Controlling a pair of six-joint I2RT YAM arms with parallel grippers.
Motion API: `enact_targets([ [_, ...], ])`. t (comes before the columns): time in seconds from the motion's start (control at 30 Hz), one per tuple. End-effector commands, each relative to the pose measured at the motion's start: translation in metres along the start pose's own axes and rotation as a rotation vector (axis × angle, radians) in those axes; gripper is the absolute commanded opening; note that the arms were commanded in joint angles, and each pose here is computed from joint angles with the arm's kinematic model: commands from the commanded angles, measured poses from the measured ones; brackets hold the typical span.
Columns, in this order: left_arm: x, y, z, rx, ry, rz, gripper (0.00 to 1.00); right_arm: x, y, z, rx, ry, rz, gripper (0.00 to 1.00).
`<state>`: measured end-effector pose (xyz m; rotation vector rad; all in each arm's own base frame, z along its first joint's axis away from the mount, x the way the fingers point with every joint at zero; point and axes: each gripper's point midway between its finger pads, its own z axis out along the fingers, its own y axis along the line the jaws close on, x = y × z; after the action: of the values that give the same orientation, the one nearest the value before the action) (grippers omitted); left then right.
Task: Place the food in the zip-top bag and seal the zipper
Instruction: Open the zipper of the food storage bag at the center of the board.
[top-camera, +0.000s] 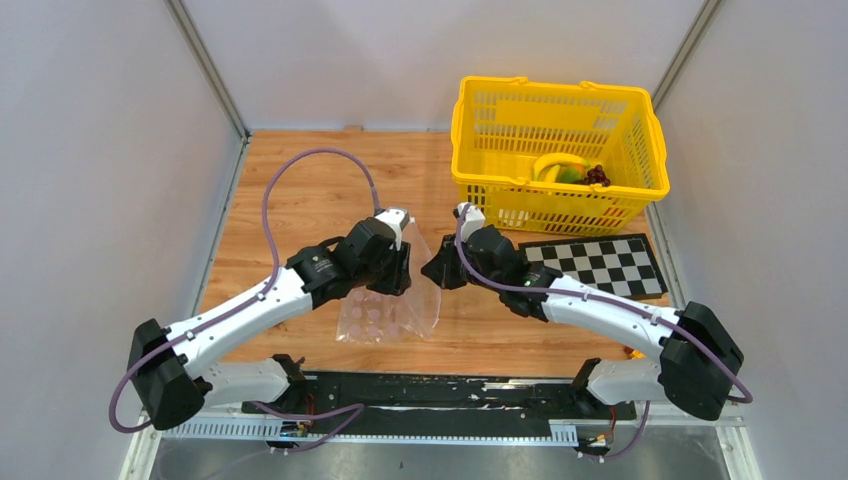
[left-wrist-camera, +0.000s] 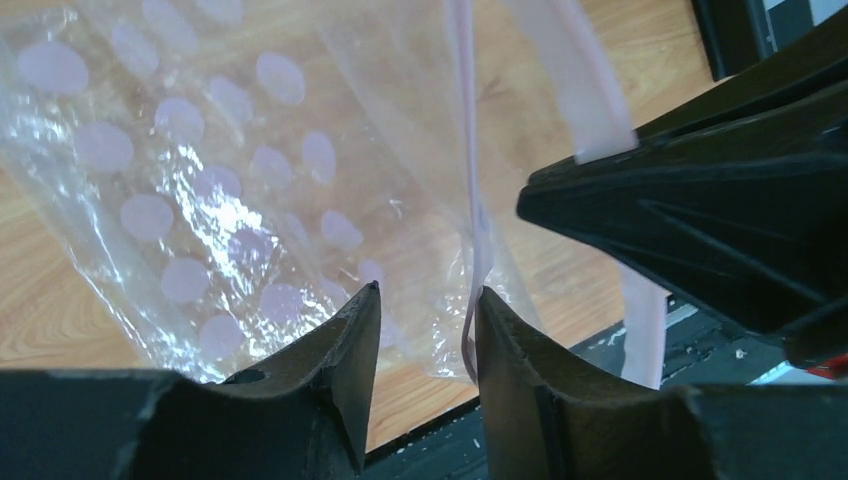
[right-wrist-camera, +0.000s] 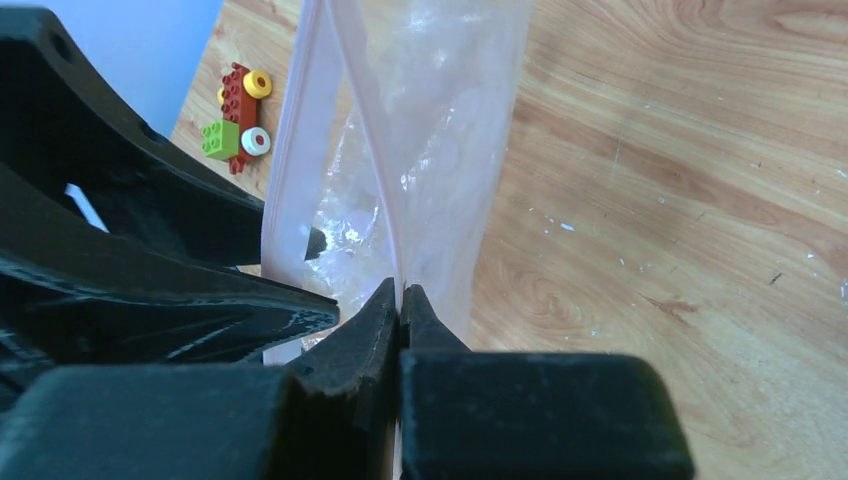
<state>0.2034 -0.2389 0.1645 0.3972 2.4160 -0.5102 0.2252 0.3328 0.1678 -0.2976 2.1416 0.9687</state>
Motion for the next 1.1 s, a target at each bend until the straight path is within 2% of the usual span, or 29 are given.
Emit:
enact_targets([
  [0.0,-0.014,-0.006,-0.003,0.037,-0.116,-0.088,0.47,-0.017,0.014,-0.005,-0.043,-0.078,0.084,0.0],
  [0.07,-0.014,-0.003,-0.003,0.025,-0.134,-0.103,0.42,-0.016,0.013,-0.005,-0.045,-0.079,0.097,0.0],
  [0.13,-0.016,-0.001,-0.006,0.022,-0.154,-0.108,0.34,-0.014,0.012,-0.005,-0.046,-0.079,0.099,0.0],
  [0.27,-0.028,-0.006,-0.018,0.052,-0.2,-0.082,0.04,-0.01,0.016,-0.004,-0.078,-0.067,0.059,0.0],
  [0.3,-0.035,-0.007,-0.023,0.051,-0.218,-0.079,0.0,-0.008,0.016,-0.004,-0.082,-0.053,0.045,0.0],
  [0.37,-0.045,0.001,-0.035,-0.005,-0.24,-0.067,0.0,-0.007,0.006,-0.004,-0.024,-0.04,0.025,0.0],
  [0.53,-0.055,0.046,-0.066,-0.265,-0.244,-0.023,0.0,-0.014,-0.035,-0.017,0.196,-0.086,-0.004,0.0],
  [0.6,-0.054,0.053,-0.07,-0.308,-0.23,-0.012,0.0,-0.021,-0.036,-0.023,0.216,-0.112,-0.015,0.0],
  [0.67,-0.051,0.05,-0.067,-0.293,-0.215,-0.013,0.0,-0.027,-0.025,-0.024,0.166,-0.113,-0.056,0.02],
  [0.73,-0.048,0.043,-0.06,-0.251,-0.21,-0.018,0.0,-0.029,-0.008,-0.024,0.09,-0.089,-0.087,0.07],
  [0.83,-0.048,0.035,-0.052,-0.21,-0.213,-0.03,0.0,-0.036,0.013,-0.028,0.01,-0.054,-0.142,0.21],
  [1.0,-0.043,0.043,-0.05,-0.238,-0.219,-0.038,0.0,-0.076,0.036,-0.061,-0.047,-0.121,-0.306,0.58],
  [1.07,-0.042,0.043,-0.05,-0.234,-0.225,-0.043,0.0,-0.101,0.032,-0.078,0.006,-0.183,-0.365,0.64],
])
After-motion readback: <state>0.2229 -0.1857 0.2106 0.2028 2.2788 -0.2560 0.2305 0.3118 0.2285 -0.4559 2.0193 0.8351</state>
